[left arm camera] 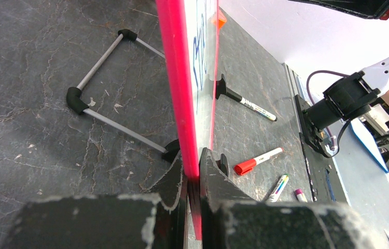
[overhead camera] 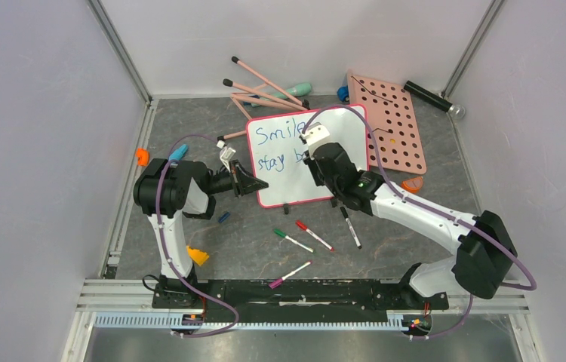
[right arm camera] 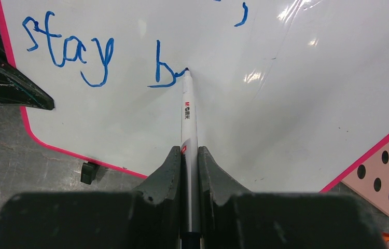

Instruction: Write a sentence on the whiteboard

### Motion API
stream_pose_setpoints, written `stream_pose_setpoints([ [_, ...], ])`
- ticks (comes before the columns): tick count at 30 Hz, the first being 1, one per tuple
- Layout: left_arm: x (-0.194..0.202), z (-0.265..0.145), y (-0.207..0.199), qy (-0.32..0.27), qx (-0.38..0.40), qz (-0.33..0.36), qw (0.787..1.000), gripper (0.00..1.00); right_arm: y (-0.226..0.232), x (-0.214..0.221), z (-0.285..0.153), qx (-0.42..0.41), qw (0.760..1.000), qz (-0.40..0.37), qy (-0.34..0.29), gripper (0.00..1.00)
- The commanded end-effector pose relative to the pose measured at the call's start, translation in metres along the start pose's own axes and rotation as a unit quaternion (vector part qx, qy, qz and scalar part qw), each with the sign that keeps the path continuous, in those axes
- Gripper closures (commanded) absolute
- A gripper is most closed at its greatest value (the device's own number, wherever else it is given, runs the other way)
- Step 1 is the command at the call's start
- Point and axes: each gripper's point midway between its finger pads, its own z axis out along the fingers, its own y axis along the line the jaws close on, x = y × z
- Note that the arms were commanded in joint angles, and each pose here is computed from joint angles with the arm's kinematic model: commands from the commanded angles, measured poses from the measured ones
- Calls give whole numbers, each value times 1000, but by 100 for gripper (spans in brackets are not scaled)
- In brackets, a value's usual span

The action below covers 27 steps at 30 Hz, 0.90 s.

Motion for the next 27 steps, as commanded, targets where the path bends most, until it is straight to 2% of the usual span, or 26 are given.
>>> stream_pose_setpoints([
  [1, 5, -3, 27, -13, -31, 116, 993, 98, -6, -17, 1, 14, 1000, 3, -17, 100],
  [14, 5, -3, 27, -12, -30, 116, 993, 98, 2, 15, -5, -14, 1000, 6, 2, 100],
  [27, 5, -3, 27, -12, -30, 116, 993, 98, -3, -4, -1, 0, 1000, 0, -10, 100],
])
